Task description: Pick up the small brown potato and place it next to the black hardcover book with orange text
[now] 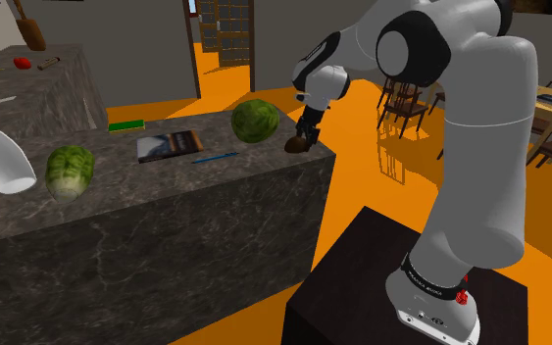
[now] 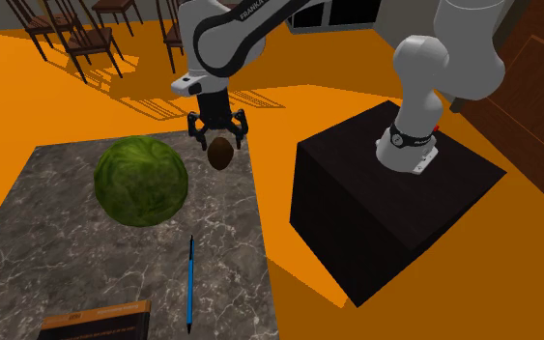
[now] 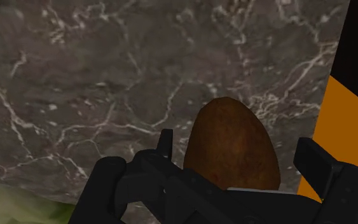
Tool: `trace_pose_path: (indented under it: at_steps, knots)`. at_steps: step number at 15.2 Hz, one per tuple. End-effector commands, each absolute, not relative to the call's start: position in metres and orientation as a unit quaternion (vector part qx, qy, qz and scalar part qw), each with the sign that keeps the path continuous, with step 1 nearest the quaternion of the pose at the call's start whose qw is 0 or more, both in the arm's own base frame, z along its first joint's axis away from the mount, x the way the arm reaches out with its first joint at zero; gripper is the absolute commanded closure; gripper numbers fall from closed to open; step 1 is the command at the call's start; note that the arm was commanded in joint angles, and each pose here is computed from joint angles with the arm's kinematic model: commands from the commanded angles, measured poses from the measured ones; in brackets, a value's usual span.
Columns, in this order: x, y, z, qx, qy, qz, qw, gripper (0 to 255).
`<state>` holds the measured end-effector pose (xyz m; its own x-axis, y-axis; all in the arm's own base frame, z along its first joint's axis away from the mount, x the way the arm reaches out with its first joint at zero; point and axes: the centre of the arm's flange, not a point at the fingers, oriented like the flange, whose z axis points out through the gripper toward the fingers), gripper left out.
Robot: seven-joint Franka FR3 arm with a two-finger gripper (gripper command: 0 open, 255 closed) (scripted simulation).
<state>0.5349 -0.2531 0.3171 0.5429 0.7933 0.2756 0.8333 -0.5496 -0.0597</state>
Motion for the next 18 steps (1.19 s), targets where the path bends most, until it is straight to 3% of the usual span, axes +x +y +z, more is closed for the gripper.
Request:
trace_pose_path:
  at_steps: [1, 6, 7, 18]
  knots:
    - [0.535, -0.252, 0.315, -0.873, -0.466, -0.109, 0.092, 0]
    - [0.535, -0.252, 0.315, -0.873, -0.466, -0.109, 0.092, 0]
    - [0.535, -0.252, 0.315, -0.873, -0.466, -0.109, 0.092, 255]
    - [0.535, -0.252, 0.326, -0.873, -0.466, -0.109, 0.092, 255]
